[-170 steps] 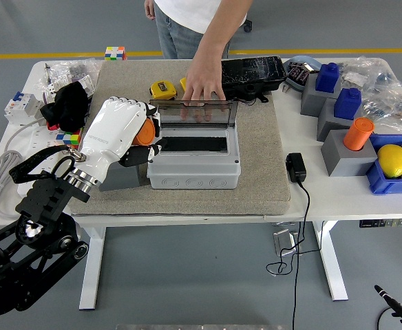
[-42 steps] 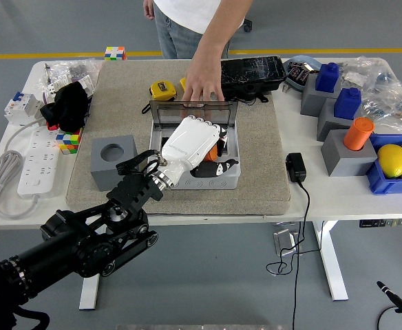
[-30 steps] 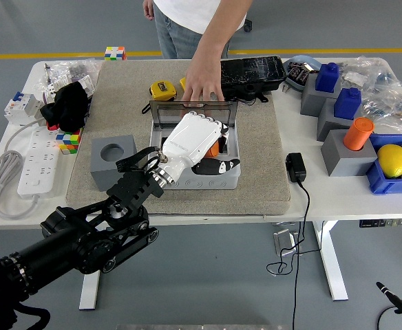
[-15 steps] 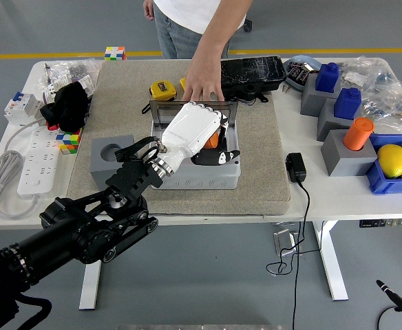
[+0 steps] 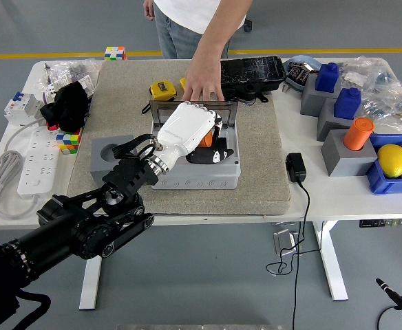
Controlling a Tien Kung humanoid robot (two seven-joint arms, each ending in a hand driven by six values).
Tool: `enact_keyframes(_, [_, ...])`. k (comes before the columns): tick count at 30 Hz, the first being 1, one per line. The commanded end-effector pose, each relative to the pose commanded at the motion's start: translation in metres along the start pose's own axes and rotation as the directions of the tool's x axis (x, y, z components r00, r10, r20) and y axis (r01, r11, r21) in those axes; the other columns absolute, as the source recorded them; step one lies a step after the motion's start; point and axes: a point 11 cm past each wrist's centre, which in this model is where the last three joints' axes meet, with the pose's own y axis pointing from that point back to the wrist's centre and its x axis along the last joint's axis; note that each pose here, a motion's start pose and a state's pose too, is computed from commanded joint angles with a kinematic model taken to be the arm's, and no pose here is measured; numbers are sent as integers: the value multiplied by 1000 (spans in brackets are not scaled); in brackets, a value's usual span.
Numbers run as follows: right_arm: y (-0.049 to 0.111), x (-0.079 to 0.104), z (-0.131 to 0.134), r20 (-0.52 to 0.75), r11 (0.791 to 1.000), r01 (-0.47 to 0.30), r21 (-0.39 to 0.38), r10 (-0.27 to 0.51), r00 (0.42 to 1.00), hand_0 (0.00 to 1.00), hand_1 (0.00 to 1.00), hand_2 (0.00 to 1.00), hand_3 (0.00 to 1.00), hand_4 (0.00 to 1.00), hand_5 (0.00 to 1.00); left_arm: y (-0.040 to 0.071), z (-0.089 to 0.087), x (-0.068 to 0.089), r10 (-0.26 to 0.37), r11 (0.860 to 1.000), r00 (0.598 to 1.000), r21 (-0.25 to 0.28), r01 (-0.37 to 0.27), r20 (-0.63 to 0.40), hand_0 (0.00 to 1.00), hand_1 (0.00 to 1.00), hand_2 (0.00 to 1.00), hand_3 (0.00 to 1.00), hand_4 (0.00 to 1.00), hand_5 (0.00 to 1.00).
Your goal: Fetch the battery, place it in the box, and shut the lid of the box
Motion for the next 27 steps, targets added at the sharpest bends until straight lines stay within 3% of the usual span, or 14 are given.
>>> enact_keyframes(17, [0,-1,1,-1,1000,3,-1,-3,1000,899,871,804,866,998,998,3,-2,-6,-21,1000,1000,-1,21,-12,37,2,30,27,825,494])
enact_keyframes(18, [0,-1,1,0,1000,3,-2,-3,1000,897,844,785,866,998,998,3,-2,-6,-21,1000,1000,-3,21,-15,54,5,49,40,904,746])
enact_keyframes(23, [0,-2,1,-1,1000,4,-2,-4,1000,897,844,785,866,998,998,3,-3,-6,-22,1000,999,-6,22,-50,54,5,49,40,904,746])
enact_keyframes(24, [0,-2,1,-1,1000,5,-2,-5,1000,896,844,782,866,998,998,3,-3,-6,-21,1000,998,-7,21,-55,84,37,81,77,938,998])
enact_keyframes(27, [0,-2,1,-1,1000,6,-2,-6,1000,896,844,782,866,998,998,3,-2,-6,-20,1000,998,-12,19,-64,84,37,81,77,938,998])
